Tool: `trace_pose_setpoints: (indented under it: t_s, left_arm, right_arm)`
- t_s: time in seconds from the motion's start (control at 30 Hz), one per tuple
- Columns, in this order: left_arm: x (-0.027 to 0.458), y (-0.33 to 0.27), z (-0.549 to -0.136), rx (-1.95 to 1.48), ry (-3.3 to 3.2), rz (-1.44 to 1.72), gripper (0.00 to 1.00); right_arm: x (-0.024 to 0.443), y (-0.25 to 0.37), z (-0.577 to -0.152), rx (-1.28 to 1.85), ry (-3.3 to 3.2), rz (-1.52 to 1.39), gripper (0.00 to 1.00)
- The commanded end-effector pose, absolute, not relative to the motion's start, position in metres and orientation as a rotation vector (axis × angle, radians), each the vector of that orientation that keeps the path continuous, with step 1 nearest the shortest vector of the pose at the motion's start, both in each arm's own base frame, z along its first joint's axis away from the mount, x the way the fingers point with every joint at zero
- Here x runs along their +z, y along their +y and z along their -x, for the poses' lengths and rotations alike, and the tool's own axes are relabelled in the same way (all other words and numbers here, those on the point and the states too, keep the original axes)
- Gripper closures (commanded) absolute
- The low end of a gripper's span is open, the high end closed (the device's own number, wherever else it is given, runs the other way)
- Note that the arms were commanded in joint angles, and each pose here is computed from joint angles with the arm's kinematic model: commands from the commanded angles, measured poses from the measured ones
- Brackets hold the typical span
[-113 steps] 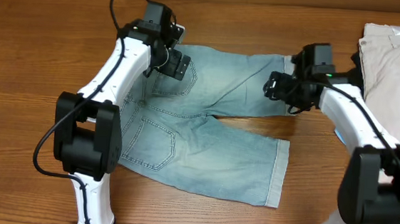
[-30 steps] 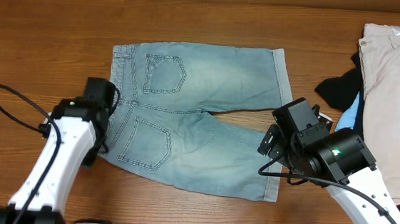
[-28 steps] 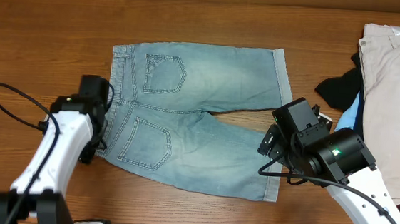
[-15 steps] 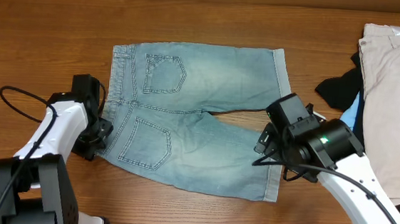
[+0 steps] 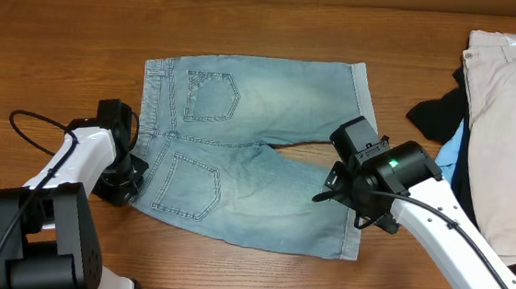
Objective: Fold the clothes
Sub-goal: 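Grasp the leg hems and fold them up onto the waistband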
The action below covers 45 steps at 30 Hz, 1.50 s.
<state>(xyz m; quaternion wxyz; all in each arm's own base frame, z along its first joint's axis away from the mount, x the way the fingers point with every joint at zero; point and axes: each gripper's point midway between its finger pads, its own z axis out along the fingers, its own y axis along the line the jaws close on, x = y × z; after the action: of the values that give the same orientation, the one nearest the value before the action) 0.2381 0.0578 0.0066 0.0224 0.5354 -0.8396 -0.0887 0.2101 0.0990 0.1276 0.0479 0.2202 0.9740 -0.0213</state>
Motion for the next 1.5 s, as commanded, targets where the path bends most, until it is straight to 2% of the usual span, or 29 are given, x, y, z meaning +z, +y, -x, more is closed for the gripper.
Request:
trace_pose_setpoints:
  t_s: [0.0, 0.33, 0.43, 0.47, 0.53, 0.73, 0.8, 0.87, 0.93, 1.03, 1.13, 1.23, 1.33, 1.47]
  left_arm:
    - [-0.004, 0.056, -0.232, -0.279, -2.584, -1.617, 0.96]
    - [-0.004, 0.056, -0.232, -0.277, -2.595, -1.597, 0.96]
    - [-0.004, 0.056, -0.232, -0.277, -2.595, -1.597, 0.96]
    - [-0.004, 0.056, -0.232, -0.277, -2.595, -1.597, 0.96]
    - [-0.004, 0.056, -0.232, -0.278, -2.595, -1.597, 0.96]
    - [-0.004, 0.056, -0.232, -0.276, -2.595, -1.597, 0.96]
    - [-0.004, 0.056, -0.232, -0.273, -2.594, -1.597, 0.96]
    - [-0.004, 0.056, -0.232, -0.273, -2.594, -1.597, 0.96]
    - [-0.004, 0.056, -0.232, -0.273, -2.594, -1.597, 0.96]
    - [-0.003, 0.057, -0.232, -0.282, -2.599, -1.597, 0.96]
    - [0.003, 0.059, -0.243, -0.261, -2.666, -1.527, 0.96]
    - [0.022, 0.061, -0.266, -0.225, -2.773, -1.409, 0.96]
    - [0.058, 0.065, -0.291, -0.207, -2.851, -1.342, 0.96]
    - [0.120, 0.069, -0.321, -0.176, -2.958, -1.298, 0.96]
  right_arm:
    - [0.106, 0.108, -0.194, -0.009, 3.054, -0.697, 0.07]
    - [0.055, 0.093, -0.153, -0.135, 3.047, -1.124, 0.15]
    - [0.041, 0.090, -0.147, -0.140, 3.032, -1.177, 0.24]
    - [0.035, 0.091, -0.145, -0.126, 3.038, -1.180, 0.33]
    - [0.026, 0.095, -0.140, -0.085, 3.058, -1.192, 0.43]
    - [0.004, 0.099, -0.123, -0.017, 3.107, -1.232, 0.46]
    - [0.001, 0.097, -0.119, -0.032, 3.104, -1.253, 0.50]
    - [-0.001, 0.097, -0.119, -0.029, 3.103, -1.251, 0.57]
    - [-0.001, 0.097, -0.119, -0.027, 3.102, -1.249, 0.70]
    - [-0.001, 0.096, -0.121, -0.033, 3.093, -1.244, 0.96]
    - [0.001, 0.096, -0.125, -0.020, 3.081, -1.260, 0.96]
    - [0.016, 0.099, -0.147, 0.069, 3.078, -1.178, 0.96]
    - [0.049, 0.096, -0.188, 0.150, 3.003, -1.091, 0.96]
    - [0.116, 0.067, -0.245, 0.094, 2.802, -1.015, 0.96]
